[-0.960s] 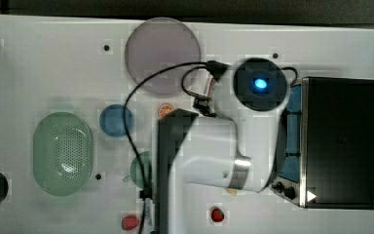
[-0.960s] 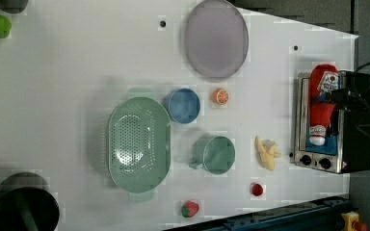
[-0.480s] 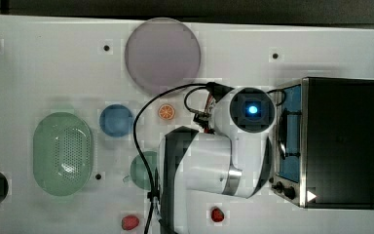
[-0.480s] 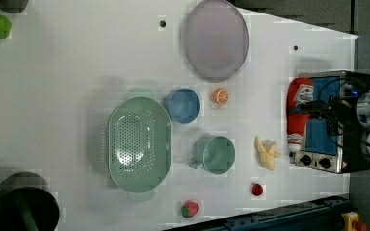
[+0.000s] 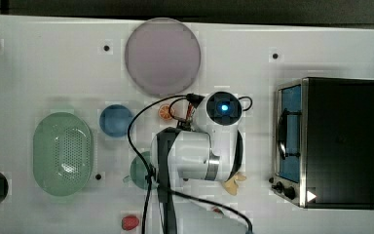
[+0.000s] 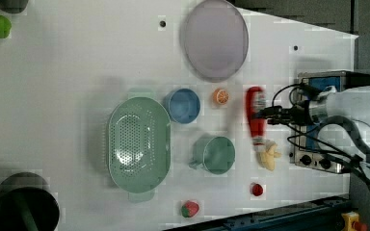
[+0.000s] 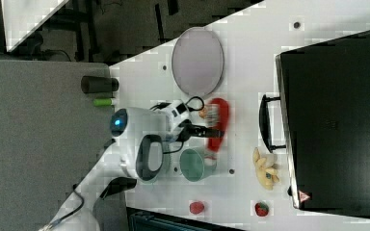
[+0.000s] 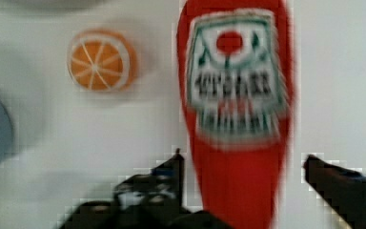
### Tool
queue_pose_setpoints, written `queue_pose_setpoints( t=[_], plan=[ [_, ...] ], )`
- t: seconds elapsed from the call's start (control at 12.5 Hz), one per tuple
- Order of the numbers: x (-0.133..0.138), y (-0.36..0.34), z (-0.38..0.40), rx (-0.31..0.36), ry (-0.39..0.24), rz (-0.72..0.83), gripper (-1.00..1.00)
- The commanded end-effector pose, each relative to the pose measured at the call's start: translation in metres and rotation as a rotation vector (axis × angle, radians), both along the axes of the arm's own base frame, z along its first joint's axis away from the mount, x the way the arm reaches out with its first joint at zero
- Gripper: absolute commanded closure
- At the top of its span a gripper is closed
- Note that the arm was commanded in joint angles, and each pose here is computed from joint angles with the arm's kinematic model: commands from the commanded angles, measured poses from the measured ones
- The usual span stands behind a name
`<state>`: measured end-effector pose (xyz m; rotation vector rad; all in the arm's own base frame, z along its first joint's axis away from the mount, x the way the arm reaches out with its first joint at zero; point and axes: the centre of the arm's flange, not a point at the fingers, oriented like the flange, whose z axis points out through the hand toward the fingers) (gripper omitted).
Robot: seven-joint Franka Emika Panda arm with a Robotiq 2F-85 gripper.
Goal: Pick ketchup from strainer and place it on the table
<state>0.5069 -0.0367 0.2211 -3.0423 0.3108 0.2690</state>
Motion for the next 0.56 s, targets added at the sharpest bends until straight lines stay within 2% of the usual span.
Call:
queue_pose_setpoints(
  t=[0.08,0.32,0.56],
  plan=[
    [0.011,0.000,0.027,-0.010,-0.080,0.047,-1.00],
    [0.023,-0.003,0.086,-0.049,-0.136,-0.047,-1.00],
    [0.028,-0.006,0.169,-0.097,-0.143,-0.262,-1.00]
  ],
)
